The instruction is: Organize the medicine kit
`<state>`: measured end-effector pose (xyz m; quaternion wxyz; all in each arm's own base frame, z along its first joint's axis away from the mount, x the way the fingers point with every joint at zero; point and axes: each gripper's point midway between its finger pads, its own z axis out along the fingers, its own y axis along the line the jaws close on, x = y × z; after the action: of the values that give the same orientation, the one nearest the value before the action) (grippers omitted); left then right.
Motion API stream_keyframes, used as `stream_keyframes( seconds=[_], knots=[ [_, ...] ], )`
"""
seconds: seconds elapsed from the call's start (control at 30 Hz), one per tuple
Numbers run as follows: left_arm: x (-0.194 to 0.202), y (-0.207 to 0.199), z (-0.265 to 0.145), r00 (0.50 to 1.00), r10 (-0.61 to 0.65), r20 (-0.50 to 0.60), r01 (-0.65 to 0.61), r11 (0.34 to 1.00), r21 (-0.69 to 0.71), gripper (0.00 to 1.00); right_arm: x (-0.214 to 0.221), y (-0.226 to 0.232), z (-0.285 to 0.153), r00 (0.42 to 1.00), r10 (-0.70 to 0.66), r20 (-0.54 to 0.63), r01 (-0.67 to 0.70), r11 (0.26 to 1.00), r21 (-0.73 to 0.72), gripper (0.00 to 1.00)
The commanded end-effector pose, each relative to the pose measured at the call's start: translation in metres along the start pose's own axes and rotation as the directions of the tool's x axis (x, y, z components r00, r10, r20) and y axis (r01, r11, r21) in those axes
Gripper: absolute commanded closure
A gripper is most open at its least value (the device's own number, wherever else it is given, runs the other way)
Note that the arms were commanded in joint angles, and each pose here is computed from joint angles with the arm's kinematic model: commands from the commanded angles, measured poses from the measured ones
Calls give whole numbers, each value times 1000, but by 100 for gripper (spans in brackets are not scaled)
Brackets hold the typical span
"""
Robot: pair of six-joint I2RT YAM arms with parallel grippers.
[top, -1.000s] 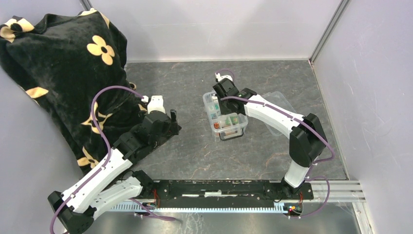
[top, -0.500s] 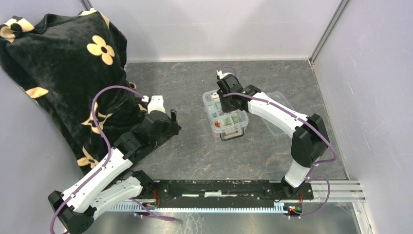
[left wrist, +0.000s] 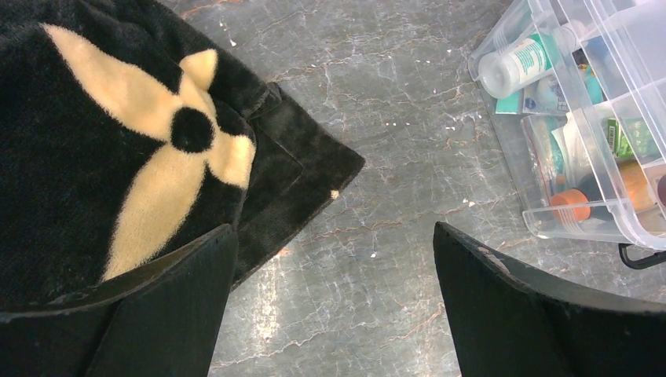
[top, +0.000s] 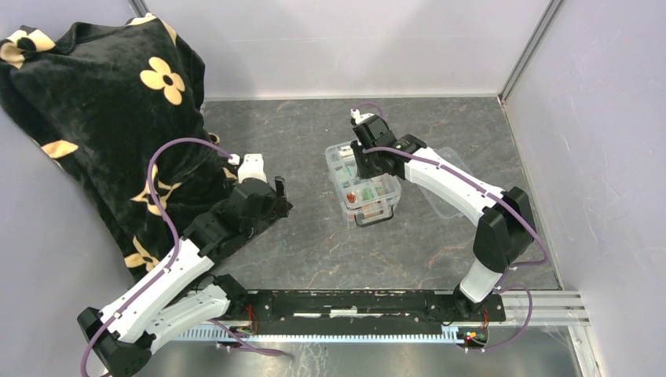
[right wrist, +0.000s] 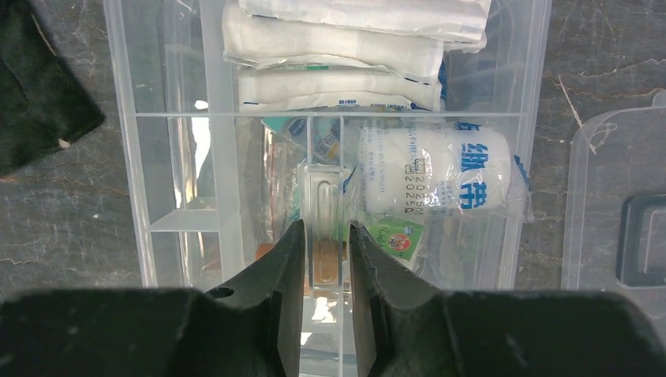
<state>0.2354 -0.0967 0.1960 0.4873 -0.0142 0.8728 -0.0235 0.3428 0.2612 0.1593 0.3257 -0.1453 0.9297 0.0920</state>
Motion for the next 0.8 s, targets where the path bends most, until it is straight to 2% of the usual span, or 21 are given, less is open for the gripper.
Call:
stream_keyframes(
  seconds=[0.0, 0.33, 0.77],
  knots=[
    [-9, 2, -1, 998, -43, 39, 44, 999, -18, 0, -11, -2, -4, 999, 13, 49, -13, 1000, -5, 75],
    [-9, 2, -1, 998, -43, 38, 43, 999, -18, 0, -2, -9, 13, 999, 23, 27, -24, 998, 49, 81],
    [-9, 1, 1, 999, -37, 35, 38, 999, -19, 0, 18, -5, 33, 999, -6, -32, 8, 998, 66, 79]
  ],
)
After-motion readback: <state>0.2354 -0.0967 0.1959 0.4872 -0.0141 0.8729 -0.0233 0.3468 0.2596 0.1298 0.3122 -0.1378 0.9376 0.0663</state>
